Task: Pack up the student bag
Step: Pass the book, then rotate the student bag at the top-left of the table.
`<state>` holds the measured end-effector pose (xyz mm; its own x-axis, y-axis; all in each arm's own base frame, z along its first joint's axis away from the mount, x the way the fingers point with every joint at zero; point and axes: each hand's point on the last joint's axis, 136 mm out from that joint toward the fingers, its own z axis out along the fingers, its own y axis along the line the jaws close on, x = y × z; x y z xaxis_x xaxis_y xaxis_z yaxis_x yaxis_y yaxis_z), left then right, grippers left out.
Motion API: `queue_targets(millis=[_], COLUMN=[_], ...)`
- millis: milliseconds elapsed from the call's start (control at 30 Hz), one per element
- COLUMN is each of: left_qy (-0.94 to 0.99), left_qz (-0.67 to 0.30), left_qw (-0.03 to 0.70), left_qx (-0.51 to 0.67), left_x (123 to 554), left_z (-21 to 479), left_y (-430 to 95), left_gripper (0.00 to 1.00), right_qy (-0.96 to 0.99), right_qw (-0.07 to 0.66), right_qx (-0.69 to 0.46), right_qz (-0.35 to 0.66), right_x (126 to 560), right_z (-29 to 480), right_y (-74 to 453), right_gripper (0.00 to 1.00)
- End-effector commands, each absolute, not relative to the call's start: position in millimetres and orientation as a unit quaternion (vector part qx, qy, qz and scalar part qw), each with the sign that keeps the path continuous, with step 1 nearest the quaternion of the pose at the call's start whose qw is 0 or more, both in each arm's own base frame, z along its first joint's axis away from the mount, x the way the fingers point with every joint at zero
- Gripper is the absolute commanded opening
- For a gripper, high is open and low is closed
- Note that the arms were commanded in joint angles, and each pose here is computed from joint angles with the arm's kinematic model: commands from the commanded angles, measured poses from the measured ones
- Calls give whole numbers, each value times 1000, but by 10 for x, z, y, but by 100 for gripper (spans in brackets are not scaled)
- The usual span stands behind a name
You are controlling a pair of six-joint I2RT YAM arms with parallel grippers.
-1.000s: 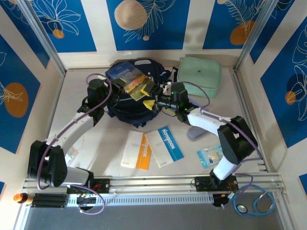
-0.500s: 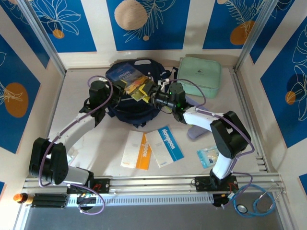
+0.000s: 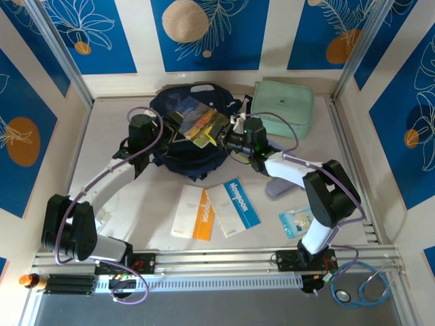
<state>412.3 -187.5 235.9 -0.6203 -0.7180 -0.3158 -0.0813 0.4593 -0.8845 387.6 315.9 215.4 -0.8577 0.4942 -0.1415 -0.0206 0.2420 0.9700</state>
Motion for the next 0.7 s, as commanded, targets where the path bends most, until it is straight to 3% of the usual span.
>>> queue_targets(millis=[0, 133, 500, 667], left_qy=[839, 881, 948, 965], left_qz=[-394, -323, -193, -166], left_qw=[338, 329, 253, 205], left_qx=[-161, -105, -2, -1], left_x=[3995, 3998, 4472, 4434], left_z=[2112, 1754, 1095, 740], left_y=[-2013, -1951, -1834, -1772], left_gripper=[78, 89, 90, 89], right_qy=[779, 815, 858, 878], right_qw=[289, 314, 315, 299], right_qx=[124, 128, 187, 182], right_qz=[543, 470, 361, 328], right_x=[3831, 3792, 3732, 3765], right_z=[2319, 2191, 1950, 1787], right_y=[2820, 2462, 1885, 1837], right_gripper=[0, 0, 0, 0])
